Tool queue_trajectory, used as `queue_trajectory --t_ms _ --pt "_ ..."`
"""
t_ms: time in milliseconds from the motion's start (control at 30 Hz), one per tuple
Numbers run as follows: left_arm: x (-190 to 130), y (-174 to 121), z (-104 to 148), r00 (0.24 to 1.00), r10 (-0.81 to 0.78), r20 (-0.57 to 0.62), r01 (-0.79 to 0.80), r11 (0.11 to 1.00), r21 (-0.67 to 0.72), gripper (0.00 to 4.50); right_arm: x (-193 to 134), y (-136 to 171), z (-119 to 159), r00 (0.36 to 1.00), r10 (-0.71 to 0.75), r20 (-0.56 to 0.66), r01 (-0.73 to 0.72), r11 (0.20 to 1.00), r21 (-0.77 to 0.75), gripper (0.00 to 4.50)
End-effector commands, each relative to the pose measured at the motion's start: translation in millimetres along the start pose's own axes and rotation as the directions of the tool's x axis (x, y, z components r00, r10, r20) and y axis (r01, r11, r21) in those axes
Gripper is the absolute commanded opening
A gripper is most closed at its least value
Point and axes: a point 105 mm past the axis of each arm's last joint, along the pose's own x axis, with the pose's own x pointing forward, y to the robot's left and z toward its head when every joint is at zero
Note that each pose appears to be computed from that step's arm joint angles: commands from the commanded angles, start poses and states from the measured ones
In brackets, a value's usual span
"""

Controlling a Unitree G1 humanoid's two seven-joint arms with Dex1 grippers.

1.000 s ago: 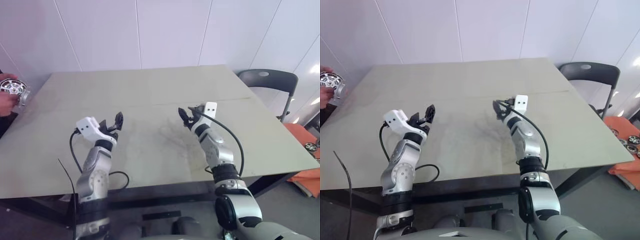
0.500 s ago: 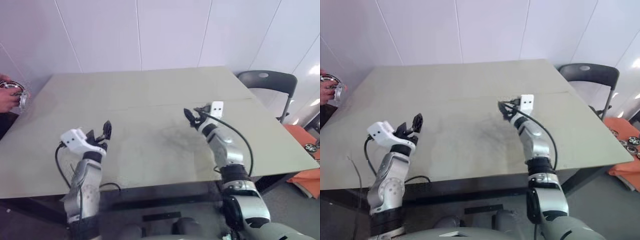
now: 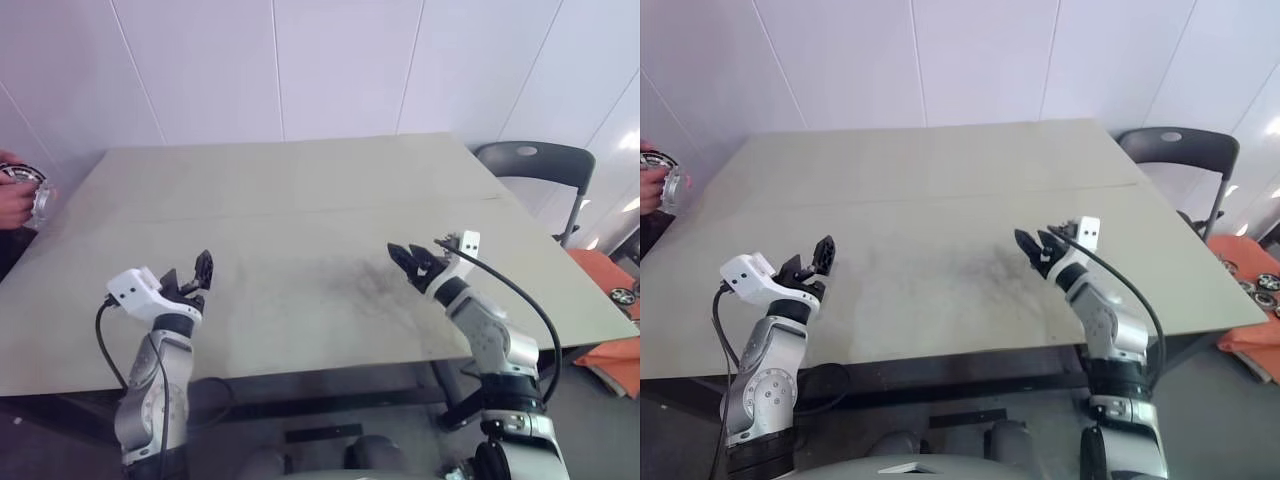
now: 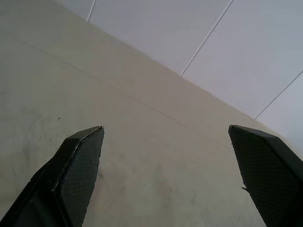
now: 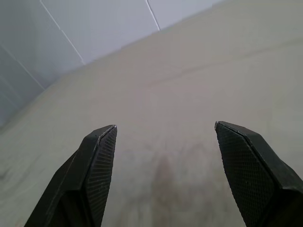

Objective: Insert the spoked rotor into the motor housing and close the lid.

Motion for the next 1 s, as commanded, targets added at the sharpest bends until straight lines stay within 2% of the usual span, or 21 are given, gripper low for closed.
queue_trajectory --t_ms 33,667,833,1000 --pt "0 -11 11 0.999 -0.041 0.035 0.04 0.999 0.012 4.48 -5 11 12 0.999 0.018 0.042 -0.019 1.0 0.025 3.46" --pt "1 -14 7 0.999 -0.048 0.022 0.048 0.999 -0.002 4.48 -6 22 15 0.996 0.073 0.043 -0.071 0.997 -0.041 3.46" --pt "-3 -28 4 0.993 -0.115 0.017 0.115 0.993 0.024 4.48 -12 26 10 0.994 0.104 0.026 -0.103 0.994 -0.04 3.46" --pt "-4 -26 -2 0.996 -0.088 0.01 0.088 0.996 -0.015 4.48 -14 23 9 0.996 0.091 0.025 -0.09 0.996 -0.027 3.46"
